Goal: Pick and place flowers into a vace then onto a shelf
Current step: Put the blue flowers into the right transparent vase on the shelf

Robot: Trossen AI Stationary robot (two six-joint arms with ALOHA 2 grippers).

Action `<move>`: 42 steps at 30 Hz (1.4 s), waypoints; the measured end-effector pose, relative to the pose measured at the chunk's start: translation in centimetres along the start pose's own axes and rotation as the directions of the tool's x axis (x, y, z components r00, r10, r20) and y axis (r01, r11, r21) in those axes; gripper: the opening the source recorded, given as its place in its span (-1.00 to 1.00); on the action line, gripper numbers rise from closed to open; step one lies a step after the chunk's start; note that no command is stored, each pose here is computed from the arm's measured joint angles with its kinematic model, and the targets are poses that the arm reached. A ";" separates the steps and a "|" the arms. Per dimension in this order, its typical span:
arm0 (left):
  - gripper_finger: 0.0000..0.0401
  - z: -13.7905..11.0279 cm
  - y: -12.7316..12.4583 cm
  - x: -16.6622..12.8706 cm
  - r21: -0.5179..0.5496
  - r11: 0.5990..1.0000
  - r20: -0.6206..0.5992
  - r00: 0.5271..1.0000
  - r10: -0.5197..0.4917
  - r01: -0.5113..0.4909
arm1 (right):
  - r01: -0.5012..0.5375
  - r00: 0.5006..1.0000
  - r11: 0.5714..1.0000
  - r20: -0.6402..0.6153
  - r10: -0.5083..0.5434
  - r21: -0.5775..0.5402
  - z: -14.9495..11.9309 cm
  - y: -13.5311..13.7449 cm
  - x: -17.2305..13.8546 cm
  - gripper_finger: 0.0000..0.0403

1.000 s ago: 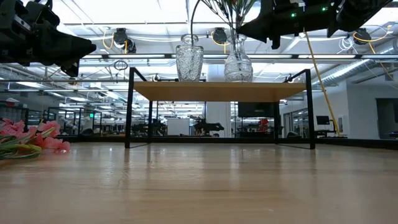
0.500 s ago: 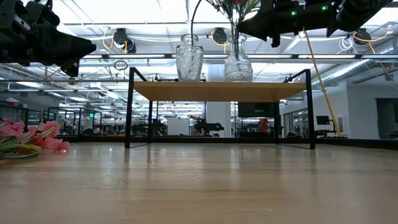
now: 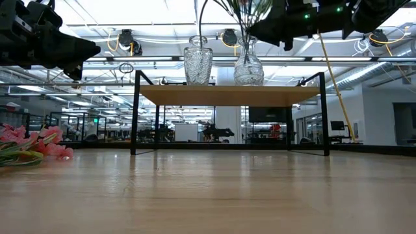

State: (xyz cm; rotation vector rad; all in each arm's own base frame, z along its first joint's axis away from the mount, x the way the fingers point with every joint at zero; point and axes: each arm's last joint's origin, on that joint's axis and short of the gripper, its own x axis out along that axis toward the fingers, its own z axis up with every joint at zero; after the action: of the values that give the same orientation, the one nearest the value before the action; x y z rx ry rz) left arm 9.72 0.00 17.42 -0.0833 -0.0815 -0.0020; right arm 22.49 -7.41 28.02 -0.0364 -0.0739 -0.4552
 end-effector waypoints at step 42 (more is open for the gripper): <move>-0.71 0.0 0.0 0.0 0.000 1.000 0.000 1.000 0.000 0.000 | -0.076 0.997 0.989 -0.039 0.071 -0.128 2.0 -0.2 -3.5 -0.64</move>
State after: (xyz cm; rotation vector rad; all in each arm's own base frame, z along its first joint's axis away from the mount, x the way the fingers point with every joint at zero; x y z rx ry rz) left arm 9.72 0.00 17.42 -0.0834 -0.0817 -0.0021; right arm 19.20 -5.94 29.72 -0.1585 -0.0091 -0.3861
